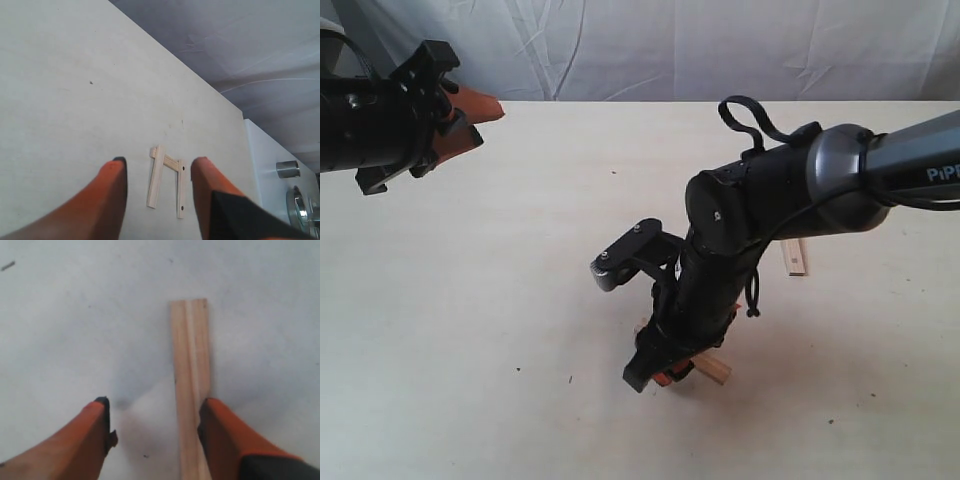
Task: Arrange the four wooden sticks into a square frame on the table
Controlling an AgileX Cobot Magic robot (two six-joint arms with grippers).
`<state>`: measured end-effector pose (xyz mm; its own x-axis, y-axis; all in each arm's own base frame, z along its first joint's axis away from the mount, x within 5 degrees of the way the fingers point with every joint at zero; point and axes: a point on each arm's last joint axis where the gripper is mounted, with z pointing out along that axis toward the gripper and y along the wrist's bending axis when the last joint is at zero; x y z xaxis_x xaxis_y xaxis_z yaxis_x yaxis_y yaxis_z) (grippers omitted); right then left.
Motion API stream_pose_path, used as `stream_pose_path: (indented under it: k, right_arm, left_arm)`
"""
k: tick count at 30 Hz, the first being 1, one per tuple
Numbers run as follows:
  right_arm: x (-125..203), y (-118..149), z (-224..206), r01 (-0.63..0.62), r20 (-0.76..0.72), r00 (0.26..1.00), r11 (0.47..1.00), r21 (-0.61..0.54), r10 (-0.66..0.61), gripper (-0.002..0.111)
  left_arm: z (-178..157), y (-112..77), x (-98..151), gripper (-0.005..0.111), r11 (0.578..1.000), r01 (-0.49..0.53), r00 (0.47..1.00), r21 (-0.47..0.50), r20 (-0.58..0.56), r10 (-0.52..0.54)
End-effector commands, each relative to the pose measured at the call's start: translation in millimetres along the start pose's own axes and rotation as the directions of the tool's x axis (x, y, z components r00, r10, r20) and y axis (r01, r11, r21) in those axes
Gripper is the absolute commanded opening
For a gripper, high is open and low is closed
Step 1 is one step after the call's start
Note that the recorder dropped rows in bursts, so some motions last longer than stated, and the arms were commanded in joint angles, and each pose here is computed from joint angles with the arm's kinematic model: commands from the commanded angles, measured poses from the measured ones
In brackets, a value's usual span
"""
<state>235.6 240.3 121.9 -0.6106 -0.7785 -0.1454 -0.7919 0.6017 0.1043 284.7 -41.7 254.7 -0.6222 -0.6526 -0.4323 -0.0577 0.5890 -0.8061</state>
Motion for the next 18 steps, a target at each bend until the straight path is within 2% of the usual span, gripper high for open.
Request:
stream_pose_path:
  k: [1, 11, 18]
  right_arm:
    - [3.2, -5.0, 17.1, 0.021, -0.029, 0.999, 1.0, 0.02, -0.02, 0.054]
    - [-1.6, -1.6, -9.6, 0.001, 0.052, 0.999, 1.0, 0.024, -0.002, 0.054]
    - [-2.7, -2.0, -9.0, -0.01, 0.063, 0.998, 1.0, 0.027, 0.009, 0.054]
  left_arm:
    - [-0.3, 0.5, 1.4, 0.042, 1.0, 0.005, 1.0, 0.005, -0.003, -0.005]
    - [-0.3, 0.5, 1.4, 0.042, 1.0, 0.005, 1.0, 0.005, -0.003, -0.005]
    - [-0.3, 0.6, 1.2, 0.042, 1.0, 0.005, 1.0, 0.003, -0.002, -0.005]
